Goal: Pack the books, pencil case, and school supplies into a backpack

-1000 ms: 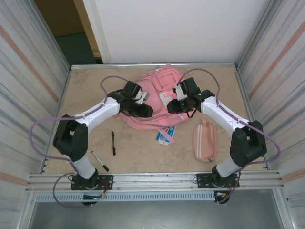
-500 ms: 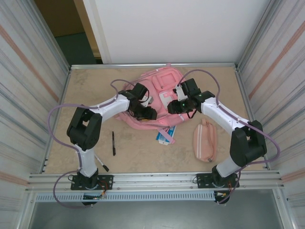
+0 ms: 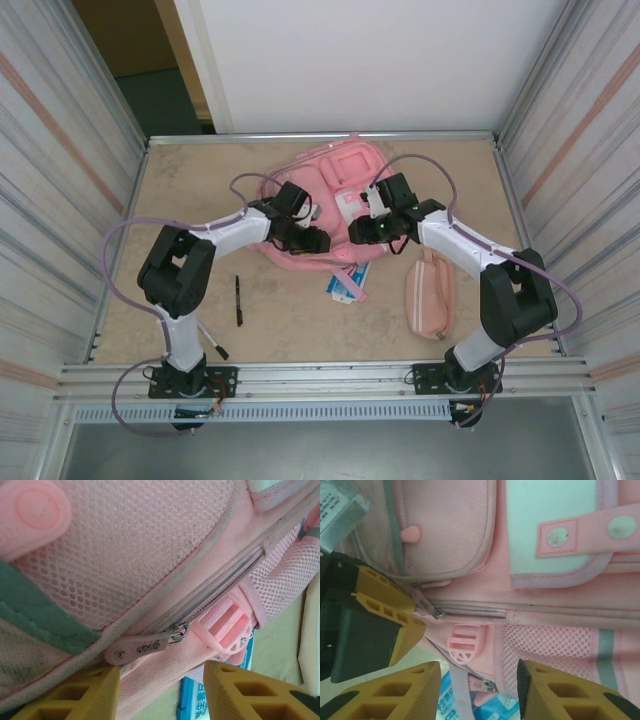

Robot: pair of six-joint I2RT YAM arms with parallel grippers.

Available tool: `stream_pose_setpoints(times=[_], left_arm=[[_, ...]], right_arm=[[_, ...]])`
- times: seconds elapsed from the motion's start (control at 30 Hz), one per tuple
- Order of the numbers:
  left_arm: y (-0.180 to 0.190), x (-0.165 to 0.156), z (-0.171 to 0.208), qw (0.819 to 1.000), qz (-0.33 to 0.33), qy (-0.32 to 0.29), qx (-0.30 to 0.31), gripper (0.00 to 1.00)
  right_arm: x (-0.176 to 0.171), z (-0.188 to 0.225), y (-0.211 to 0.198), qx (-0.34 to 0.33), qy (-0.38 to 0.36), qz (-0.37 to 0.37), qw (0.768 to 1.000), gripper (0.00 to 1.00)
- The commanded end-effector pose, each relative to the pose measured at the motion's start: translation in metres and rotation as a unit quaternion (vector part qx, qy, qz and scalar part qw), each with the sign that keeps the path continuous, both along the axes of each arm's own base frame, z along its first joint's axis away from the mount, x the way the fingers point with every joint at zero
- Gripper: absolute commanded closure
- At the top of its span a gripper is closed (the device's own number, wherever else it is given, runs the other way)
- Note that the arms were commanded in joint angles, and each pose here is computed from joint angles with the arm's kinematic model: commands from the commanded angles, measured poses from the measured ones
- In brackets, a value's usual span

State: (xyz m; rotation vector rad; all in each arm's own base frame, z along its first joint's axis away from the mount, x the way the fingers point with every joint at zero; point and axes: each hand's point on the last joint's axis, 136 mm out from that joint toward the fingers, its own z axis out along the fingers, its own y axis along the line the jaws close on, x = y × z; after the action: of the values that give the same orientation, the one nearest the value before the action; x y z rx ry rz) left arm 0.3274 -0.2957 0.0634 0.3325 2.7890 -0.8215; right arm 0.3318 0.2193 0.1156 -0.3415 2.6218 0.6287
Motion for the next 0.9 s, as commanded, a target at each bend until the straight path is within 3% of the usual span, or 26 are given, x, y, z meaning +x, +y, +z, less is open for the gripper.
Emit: stream_pose_setpoints(times=[0.0, 0.13, 0.3, 0.57, 0.77, 0.87], left_arm=[[0.014, 0.014, 0.012, 0.997, 0.046, -0.063, 0.012, 0.52], [0.019, 0.02, 0.014, 0.994, 0.066, -0.085, 0.013, 0.51], [0.001, 0.02, 0.009, 0.996, 0.043, -0.073, -0.024, 0.51], [-0.024, 0.02, 0.018, 0.992, 0.0, -0.081, -0.096, 0.7], [-0.034, 0.01, 0.022, 0.988, -0.029, -0.072, -0.136, 0.75], [-0.031, 0.008, 0.015, 0.99, -0.031, -0.072, -0.119, 0.75]], right_arm=[[-0.003, 0.006, 0.003, 0.017, -0.001, -0.015, 1.0, 0.57], [-0.003, 0.001, 0.008, 0.024, 0.002, -0.022, 0.999, 0.57], [-0.004, 0.004, 0.015, 0.023, -0.004, -0.019, 1.0, 0.57], [-0.006, -0.006, 0.018, 0.026, 0.005, -0.022, 0.999, 0.57], [-0.007, -0.019, 0.014, 0.021, 0.019, -0.031, 0.999, 0.57], [-0.005, -0.02, 0.015, 0.03, 0.025, -0.035, 0.999, 0.58]])
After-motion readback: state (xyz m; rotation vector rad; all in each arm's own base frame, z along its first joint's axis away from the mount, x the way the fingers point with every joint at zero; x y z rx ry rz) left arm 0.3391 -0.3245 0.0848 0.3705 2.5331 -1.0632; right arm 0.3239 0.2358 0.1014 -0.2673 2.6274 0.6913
